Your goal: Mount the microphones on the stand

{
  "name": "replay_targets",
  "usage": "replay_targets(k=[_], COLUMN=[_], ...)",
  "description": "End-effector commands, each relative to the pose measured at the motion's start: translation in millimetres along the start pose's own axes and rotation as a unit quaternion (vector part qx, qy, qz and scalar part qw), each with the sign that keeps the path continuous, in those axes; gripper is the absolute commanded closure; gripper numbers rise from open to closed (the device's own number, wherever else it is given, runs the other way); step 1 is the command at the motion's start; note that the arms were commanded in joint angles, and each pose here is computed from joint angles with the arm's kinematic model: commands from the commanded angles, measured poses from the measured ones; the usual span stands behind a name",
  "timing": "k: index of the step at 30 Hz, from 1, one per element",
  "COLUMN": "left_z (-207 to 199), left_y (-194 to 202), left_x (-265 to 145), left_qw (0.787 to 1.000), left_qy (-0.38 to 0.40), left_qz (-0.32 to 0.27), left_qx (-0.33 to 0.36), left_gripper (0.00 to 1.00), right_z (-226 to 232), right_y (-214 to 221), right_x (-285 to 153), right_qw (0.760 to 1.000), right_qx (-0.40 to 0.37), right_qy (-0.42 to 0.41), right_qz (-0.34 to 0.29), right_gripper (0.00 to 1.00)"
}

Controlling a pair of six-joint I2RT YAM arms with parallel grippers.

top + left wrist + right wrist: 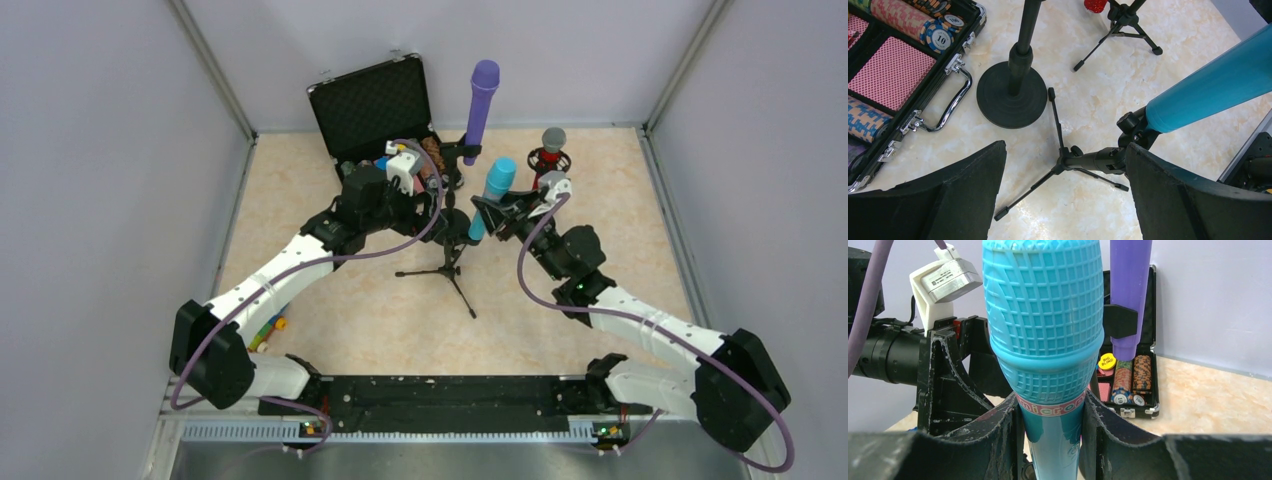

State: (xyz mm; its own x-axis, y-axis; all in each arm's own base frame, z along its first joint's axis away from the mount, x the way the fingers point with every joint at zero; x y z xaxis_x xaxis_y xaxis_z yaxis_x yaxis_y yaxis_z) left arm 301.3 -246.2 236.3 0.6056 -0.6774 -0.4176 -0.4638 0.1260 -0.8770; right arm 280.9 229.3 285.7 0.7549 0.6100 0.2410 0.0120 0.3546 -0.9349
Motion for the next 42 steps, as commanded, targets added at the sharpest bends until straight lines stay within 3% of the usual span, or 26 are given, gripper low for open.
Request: replay_targets(k=[1, 15, 42], left_z=[-4.3, -5.0, -11.9], left_y=[-23.3, -24.7, -34.5], left_x=[-0.7, -2.5, -13.1], left_qw=[0.999, 0.999, 0.997], left_qy=[0.010, 0.011, 0.027], left_qz=[-0.032, -0.034, -0.057], left_qx=[0.011, 0.014, 0.034], left_gripper=[0.07, 0.07, 0.07], right_z=[-19.7, -20.9, -14.9], right_y=[102.8, 132.9, 158.4], right_x=[-32.5, -35.3, -62.3], right_qw=[0.983, 0.974, 0.971], right_qx=[0.007, 0.003, 0.003], right_qy=[0.031, 0.030, 0.033], right_qz=[0.183, 0.224, 0.238], right_gripper=[1.00, 1.00, 1.00])
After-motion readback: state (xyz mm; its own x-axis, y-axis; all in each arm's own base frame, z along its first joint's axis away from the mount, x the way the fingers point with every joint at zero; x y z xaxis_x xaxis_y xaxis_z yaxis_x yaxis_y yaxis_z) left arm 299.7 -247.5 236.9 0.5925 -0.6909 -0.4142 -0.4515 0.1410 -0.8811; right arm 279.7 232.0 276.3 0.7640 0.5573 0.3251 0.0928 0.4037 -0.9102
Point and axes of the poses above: each gripper's point midway between its finger pads, its own x axis out along the fingers, its own z axis along the line the jaws close on, y = z × x, the point moved 3 cm from there along -x, back along the fingers, and after that the axes turned 3 degrees about x, right-handed, at the moved point
